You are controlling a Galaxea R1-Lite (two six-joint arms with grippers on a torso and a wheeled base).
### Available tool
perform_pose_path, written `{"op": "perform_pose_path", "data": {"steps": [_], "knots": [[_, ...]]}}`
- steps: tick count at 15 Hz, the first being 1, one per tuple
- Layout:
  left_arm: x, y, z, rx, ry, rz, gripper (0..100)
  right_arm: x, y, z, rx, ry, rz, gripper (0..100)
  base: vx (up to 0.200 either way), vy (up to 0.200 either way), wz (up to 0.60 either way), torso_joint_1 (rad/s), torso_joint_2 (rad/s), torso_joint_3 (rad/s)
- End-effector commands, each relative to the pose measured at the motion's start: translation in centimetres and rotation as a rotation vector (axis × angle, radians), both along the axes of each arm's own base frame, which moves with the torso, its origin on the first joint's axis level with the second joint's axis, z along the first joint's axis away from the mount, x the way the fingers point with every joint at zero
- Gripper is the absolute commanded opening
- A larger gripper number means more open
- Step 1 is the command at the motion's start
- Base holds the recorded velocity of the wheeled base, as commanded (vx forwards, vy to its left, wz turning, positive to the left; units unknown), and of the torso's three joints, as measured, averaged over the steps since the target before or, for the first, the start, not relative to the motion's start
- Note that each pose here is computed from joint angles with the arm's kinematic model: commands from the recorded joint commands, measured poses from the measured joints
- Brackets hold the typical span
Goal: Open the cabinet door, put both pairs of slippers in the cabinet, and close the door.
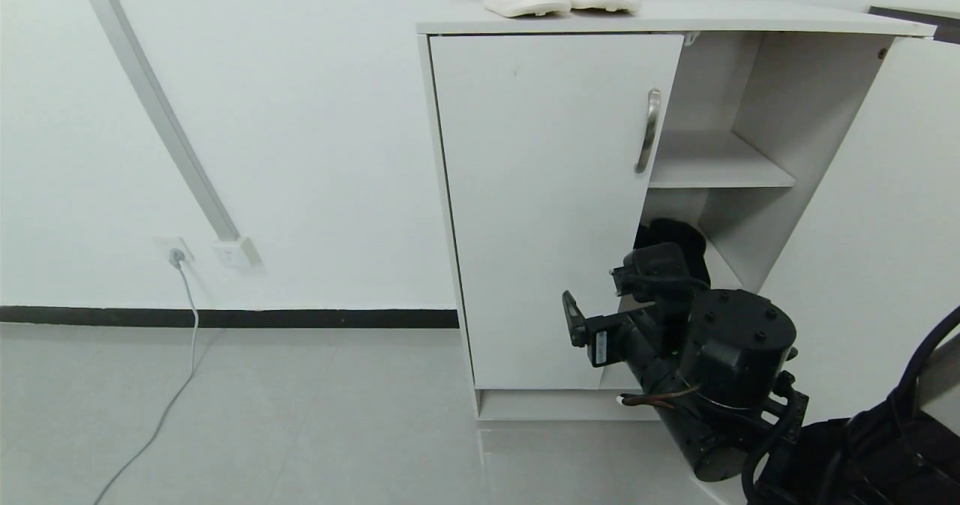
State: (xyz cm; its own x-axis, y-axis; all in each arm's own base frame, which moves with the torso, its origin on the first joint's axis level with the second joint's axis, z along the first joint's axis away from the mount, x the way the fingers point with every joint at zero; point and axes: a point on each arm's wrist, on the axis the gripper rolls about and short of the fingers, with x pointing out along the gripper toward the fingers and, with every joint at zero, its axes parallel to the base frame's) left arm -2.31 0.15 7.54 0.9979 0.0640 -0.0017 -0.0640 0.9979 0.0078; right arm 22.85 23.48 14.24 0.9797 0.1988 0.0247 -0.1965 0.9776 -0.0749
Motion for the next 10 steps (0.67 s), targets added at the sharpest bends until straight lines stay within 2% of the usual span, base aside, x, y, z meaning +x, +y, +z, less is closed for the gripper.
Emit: {"op": "perform_pose_path", "data": {"steps": [1, 8, 10], "knots": [[0.01, 0.0, 0.0, 0.0, 0.001, 0.0, 0, 0.01, 0.04, -0.06, -0.001, 0.001, 0.001, 100, 0.0, 0.0, 0.0, 0.0, 0.0, 0.0], [0.01, 0.0, 0.0, 0.0, 0.001, 0.0, 0, 0.06, 0.1, -0.28, -0.007, 0.006, 0.001, 100, 0.0, 0.0, 0.0, 0.0, 0.0, 0.0], [0.01, 0.0, 0.0, 0.0, 0.001, 0.0, 0, 0.06, 0.1, -0.28, -0.007, 0.006, 0.001, 100, 0.0, 0.0, 0.0, 0.002, -0.19, -0.193]]}}
